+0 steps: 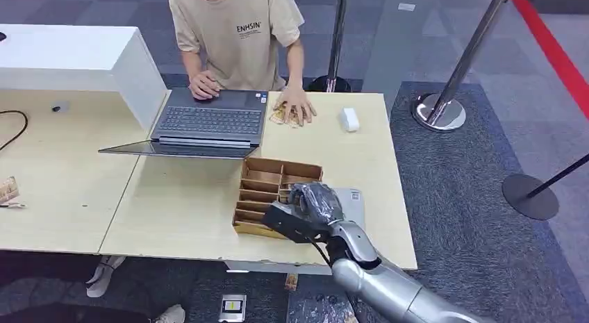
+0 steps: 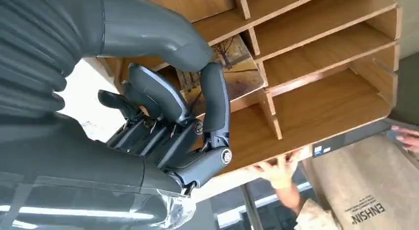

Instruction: Pass the card to the sensor for recognition and then transmit it.

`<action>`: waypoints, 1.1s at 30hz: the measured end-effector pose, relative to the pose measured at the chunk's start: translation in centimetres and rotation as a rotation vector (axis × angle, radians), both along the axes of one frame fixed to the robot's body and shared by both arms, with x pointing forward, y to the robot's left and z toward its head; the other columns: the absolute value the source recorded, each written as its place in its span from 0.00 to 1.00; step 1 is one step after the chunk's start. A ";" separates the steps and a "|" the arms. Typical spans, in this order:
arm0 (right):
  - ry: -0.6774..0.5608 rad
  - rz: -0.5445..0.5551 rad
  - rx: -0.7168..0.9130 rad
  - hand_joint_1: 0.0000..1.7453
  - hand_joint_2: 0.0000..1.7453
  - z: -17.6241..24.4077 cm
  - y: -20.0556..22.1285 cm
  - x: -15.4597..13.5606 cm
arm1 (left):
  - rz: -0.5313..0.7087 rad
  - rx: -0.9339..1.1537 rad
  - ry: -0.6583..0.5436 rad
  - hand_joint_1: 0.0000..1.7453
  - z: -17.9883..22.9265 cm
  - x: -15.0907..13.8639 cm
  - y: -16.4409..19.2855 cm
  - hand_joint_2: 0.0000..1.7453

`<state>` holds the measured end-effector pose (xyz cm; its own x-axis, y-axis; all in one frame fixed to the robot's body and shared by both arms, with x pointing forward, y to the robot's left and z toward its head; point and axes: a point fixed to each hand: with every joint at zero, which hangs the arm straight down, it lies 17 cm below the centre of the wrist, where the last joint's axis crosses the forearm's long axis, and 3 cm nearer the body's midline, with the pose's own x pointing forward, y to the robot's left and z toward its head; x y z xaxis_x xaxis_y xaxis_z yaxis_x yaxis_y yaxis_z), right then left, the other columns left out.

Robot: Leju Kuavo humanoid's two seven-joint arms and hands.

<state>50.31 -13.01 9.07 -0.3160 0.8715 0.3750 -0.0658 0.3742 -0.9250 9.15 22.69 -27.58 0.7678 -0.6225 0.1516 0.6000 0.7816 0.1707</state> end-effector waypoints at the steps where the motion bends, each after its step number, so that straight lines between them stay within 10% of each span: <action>1: -0.008 -0.004 0.006 0.05 1.00 0.2 0.0 0.0 | -0.001 -0.001 -0.001 0.00 0.0 0.0 0.0 1.00; 33: -0.153 -0.019 0.110 0.00 1.00 7.2 0.9 -0.6 | -0.012 0.016 0.004 0.00 0.0 -0.1 0.3 1.00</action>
